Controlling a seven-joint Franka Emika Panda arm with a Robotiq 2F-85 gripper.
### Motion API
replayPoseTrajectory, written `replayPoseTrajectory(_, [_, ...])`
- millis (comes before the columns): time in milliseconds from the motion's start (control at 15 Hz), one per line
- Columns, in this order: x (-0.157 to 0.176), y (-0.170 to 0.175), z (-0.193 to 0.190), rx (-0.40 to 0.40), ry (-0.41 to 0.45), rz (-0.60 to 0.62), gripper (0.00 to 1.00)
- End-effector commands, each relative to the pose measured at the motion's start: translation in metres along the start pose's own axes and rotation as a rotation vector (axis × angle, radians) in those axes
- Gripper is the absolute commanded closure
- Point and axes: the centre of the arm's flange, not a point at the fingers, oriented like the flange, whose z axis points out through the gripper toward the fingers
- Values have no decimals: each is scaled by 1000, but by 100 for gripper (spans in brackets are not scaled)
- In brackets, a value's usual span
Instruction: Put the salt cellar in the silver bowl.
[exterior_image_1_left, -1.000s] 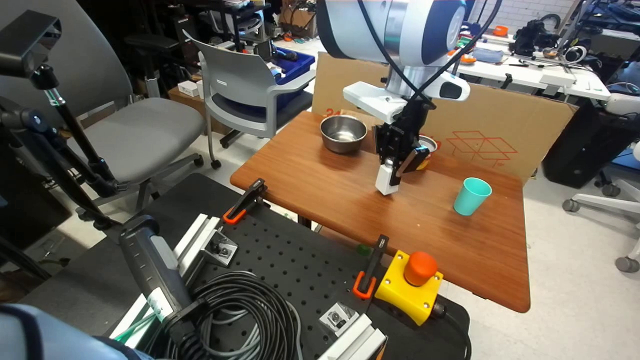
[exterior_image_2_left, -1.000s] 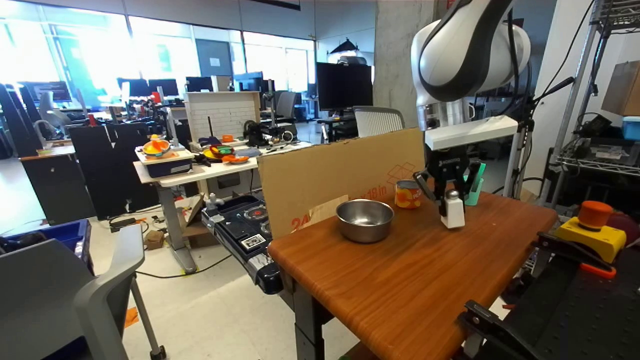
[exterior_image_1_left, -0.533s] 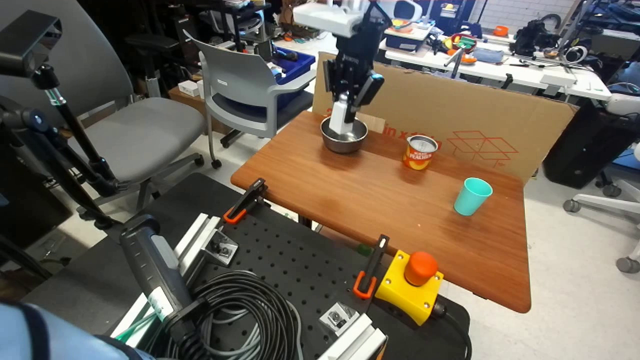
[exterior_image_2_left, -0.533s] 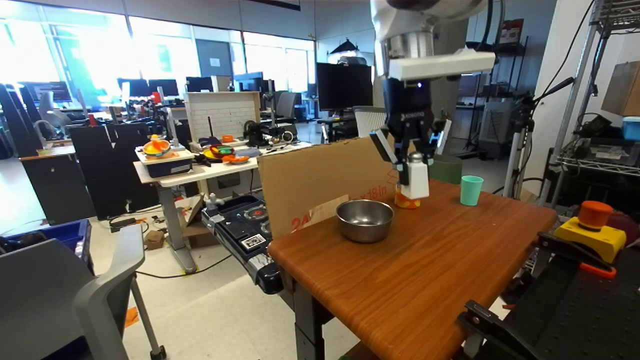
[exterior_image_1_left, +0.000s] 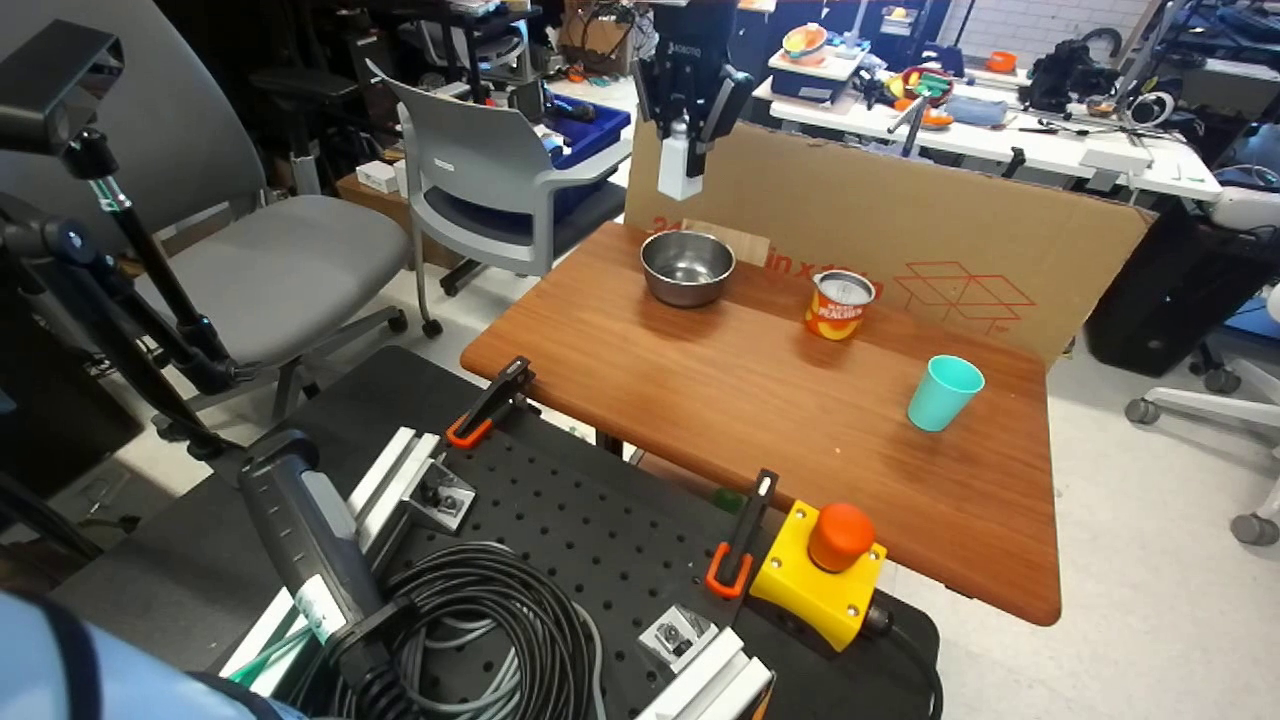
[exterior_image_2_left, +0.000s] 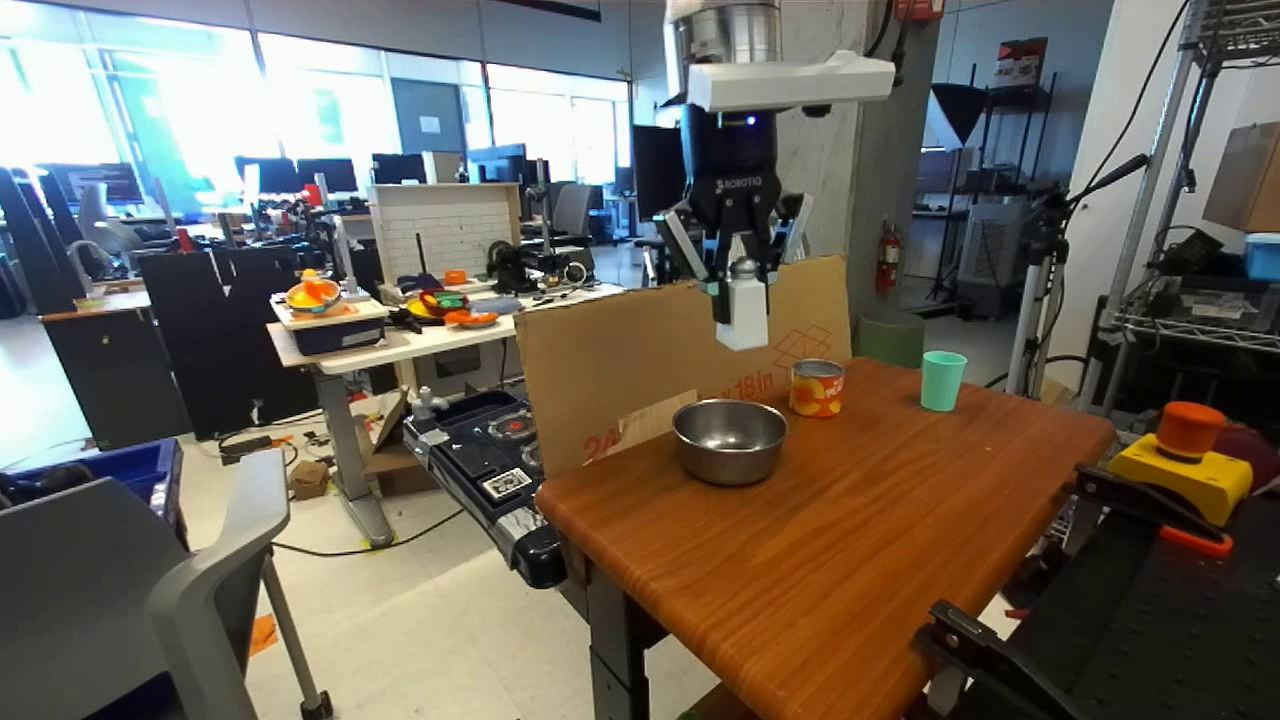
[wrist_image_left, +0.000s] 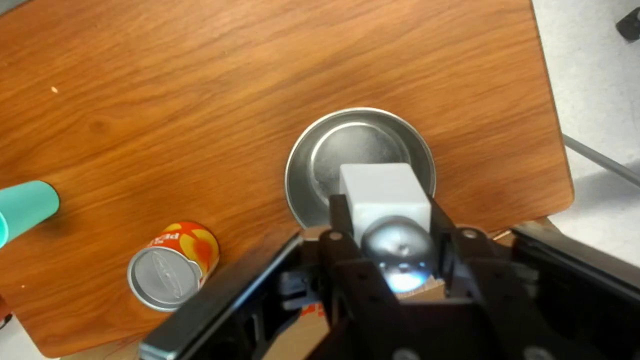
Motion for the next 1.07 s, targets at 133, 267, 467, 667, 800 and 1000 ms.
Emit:
replayPoseTrajectory(133, [39, -24, 31, 0, 81, -28, 89])
replayPoseTrajectory(267, [47, -27, 43, 0, 80, -36, 89])
replayPoseTrajectory(467, [55, -29, 63, -14, 50, -34, 89])
replayPoseTrajectory(667, [56, -32, 81, -29, 20, -42, 89])
replayPoseTrajectory(800, [55, -35, 90, -39, 9, -41, 89])
replayPoseTrajectory(1000, [54, -38, 99, -50, -3, -47, 89])
